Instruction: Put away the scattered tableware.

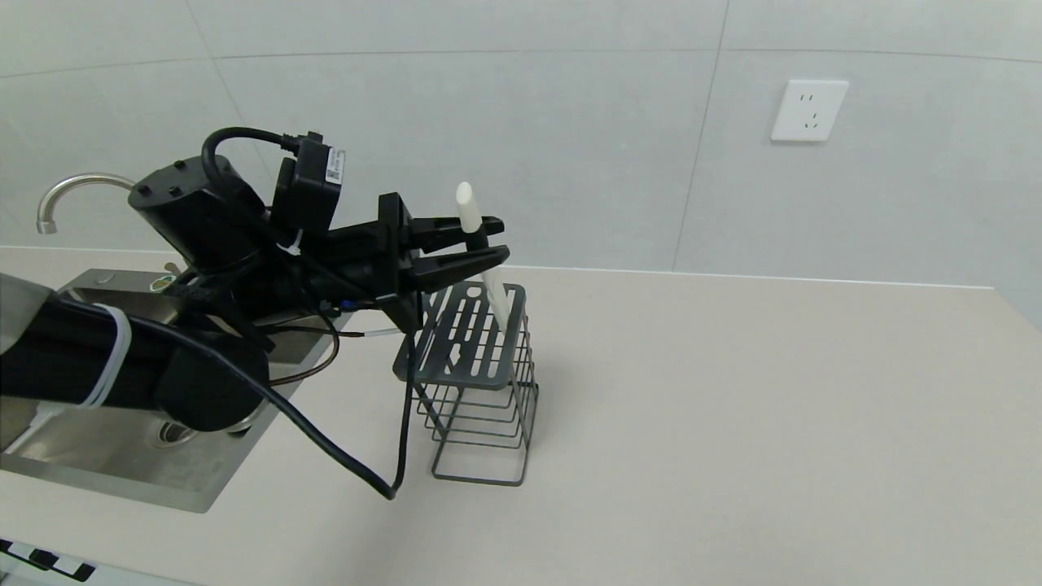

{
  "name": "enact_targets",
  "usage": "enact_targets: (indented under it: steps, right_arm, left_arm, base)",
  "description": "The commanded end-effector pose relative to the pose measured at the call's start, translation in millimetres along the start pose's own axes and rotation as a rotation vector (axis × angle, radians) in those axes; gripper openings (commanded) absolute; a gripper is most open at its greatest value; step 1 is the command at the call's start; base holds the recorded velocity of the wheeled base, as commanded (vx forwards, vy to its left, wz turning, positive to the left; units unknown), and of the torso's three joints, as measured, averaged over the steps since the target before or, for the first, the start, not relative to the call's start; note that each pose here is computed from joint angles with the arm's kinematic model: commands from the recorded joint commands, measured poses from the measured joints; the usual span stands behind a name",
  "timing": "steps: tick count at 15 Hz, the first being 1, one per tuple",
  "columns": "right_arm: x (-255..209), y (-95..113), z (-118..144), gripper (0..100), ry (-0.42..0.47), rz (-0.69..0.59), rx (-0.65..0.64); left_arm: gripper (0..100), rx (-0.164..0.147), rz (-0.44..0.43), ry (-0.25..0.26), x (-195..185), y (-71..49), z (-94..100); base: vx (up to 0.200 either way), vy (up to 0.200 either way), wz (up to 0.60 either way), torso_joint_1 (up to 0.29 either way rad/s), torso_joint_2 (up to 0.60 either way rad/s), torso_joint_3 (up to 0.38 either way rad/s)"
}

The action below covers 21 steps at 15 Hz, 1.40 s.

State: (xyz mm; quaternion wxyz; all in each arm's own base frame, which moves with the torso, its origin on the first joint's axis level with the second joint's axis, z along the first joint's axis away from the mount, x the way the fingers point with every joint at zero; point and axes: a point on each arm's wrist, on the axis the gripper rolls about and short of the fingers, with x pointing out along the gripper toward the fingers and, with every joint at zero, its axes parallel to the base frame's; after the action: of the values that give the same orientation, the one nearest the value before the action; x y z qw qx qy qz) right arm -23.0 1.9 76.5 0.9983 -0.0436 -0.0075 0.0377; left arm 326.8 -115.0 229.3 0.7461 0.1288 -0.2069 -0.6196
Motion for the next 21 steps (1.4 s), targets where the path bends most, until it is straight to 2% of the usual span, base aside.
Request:
enact_targets:
  steps: [1,2,7,17,21]
  right_arm:
    - [0.1,0.0,0.1,0,0.001,-0.001,-0.001]
    - [0.1,0.0,0.1,0,0.001,-0.001,-0.001]
    - [0.1,0.0,0.1,0,0.001,0.001,-0.001]
    - [0.1,0.0,0.1,0,0.001,0.001,-0.001]
    - [0.1,0.0,0.1,0,0.001,-0.001,-0.001]
  left_arm:
    - [0,-0.011,-0.007,0.001,2.9,-1.3,-4.0]
    - [0,-0.013,-0.004,0.002,3.0,-1.2,-4.6]
    - [0,-0.058,-0.009,0.024,2.4,-7.0,-18.5]
    - [0,-0.099,0.002,0.048,3.6,-7.3,-37.2]
    - [0,-0.140,0.004,0.070,1.6,-13.2,-48.4]
  base:
    - [0.000,0.000,0.00,0.000,0.00,0.000]
    - [0.000,0.000,0.00,0.000,0.00,0.000]
    - [0.000,0.000,0.00,0.000,0.00,0.000]
    - [0.000,0.000,0.00,0.000,0.00,0.000]
    - [0.000,0.000,0.00,0.000,0.00,0.000]
